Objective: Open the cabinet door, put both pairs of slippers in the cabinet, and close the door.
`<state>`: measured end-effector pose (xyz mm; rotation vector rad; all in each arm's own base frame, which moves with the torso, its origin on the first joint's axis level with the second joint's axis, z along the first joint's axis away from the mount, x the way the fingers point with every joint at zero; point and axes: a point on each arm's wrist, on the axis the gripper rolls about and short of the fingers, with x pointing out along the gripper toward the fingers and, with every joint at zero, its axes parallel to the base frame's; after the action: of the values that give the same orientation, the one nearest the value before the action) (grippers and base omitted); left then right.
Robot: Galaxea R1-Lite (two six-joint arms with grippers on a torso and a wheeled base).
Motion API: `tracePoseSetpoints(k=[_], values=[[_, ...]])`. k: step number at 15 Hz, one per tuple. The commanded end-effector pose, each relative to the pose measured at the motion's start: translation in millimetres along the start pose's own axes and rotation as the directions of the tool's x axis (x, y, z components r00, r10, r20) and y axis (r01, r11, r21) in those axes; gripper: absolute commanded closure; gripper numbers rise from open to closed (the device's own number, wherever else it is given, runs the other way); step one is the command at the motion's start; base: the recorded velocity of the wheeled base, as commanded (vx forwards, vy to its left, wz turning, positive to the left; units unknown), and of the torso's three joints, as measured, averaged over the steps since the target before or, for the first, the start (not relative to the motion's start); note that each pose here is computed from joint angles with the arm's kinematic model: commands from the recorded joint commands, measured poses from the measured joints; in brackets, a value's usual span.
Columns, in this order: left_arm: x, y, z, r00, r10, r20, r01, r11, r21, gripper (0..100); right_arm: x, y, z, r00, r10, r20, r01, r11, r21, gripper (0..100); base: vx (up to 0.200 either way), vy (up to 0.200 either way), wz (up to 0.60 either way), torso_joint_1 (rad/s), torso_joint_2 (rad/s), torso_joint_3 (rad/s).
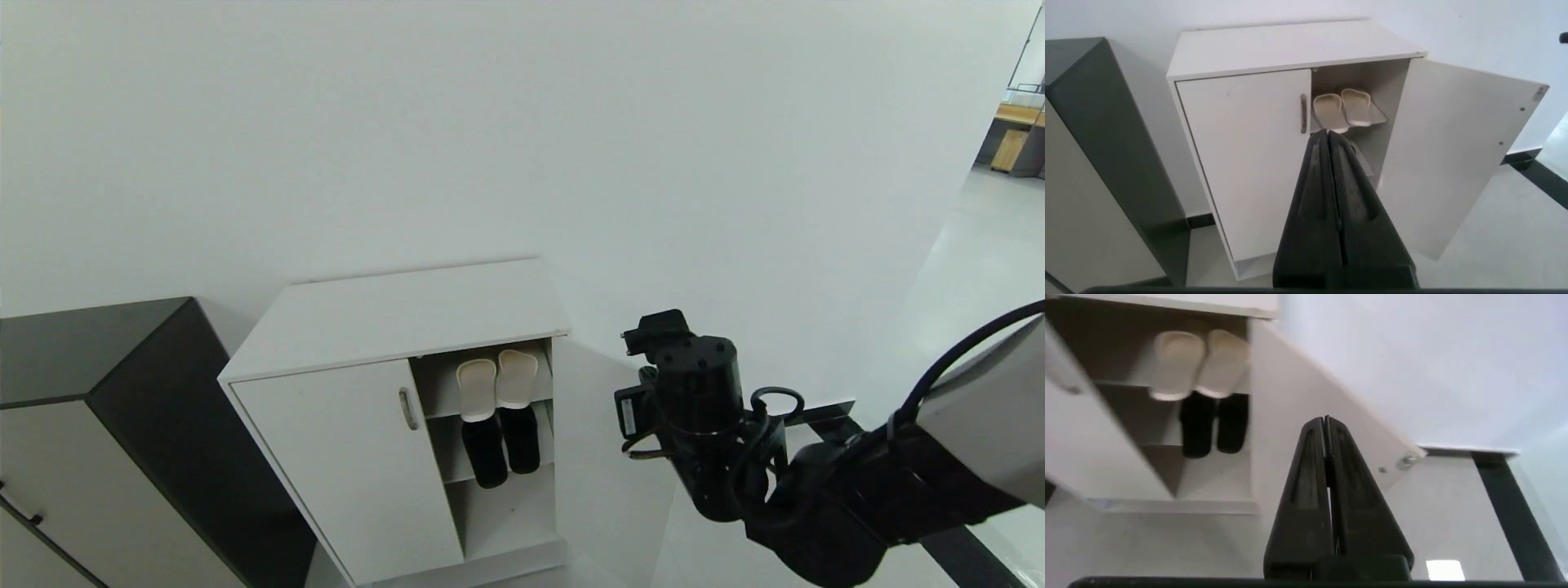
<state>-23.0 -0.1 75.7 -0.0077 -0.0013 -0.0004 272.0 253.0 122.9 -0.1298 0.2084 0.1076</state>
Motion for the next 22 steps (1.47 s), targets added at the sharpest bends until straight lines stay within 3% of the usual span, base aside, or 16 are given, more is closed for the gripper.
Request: tracePoseSetpoints(k=[1,6,9,15,22], values=[[0,0.0,0.0,1.000,0.000,-0.001,0.000,1.000,0.000,100,16,-7,10,0.999,-0.039,0.001,0.039,0.999,0.036,100,-0.200,0.000,0.00,0.007,0.01,-0.002],[0,0.0,0.0,1.000,0.000,-0.001,0.000,1.000,-0.002,100,71,-30,22,0.992,-0.002,-0.123,0.021,0.988,0.154,100,-0.040,0.000,0.00,0.001,0.00,0.000],[0,0.0,0.0,1.000,0.000,-0.001,0.000,1.000,-0.002,100,98,-40,22,0.993,0.034,-0.117,-0.011,0.981,0.191,100,0.000,0.000,0.00,0.000,0.00,0.000],[0,0.0,0.0,1.000,0.002,-0.001,-0.002,1.000,-0.003,100,175,-67,-20,0.991,-0.039,-0.125,0.066,0.973,0.220,100,0.000,0.000,0.00,0.000,0.00,0.000],[0,0.0,0.0,1.000,0.000,-0.001,0.000,1.000,-0.003,100,196,-76,-46,0.989,-0.071,-0.128,0.100,0.967,0.236,100,0.000,0.000,0.00,0.000,0.00,0.000]])
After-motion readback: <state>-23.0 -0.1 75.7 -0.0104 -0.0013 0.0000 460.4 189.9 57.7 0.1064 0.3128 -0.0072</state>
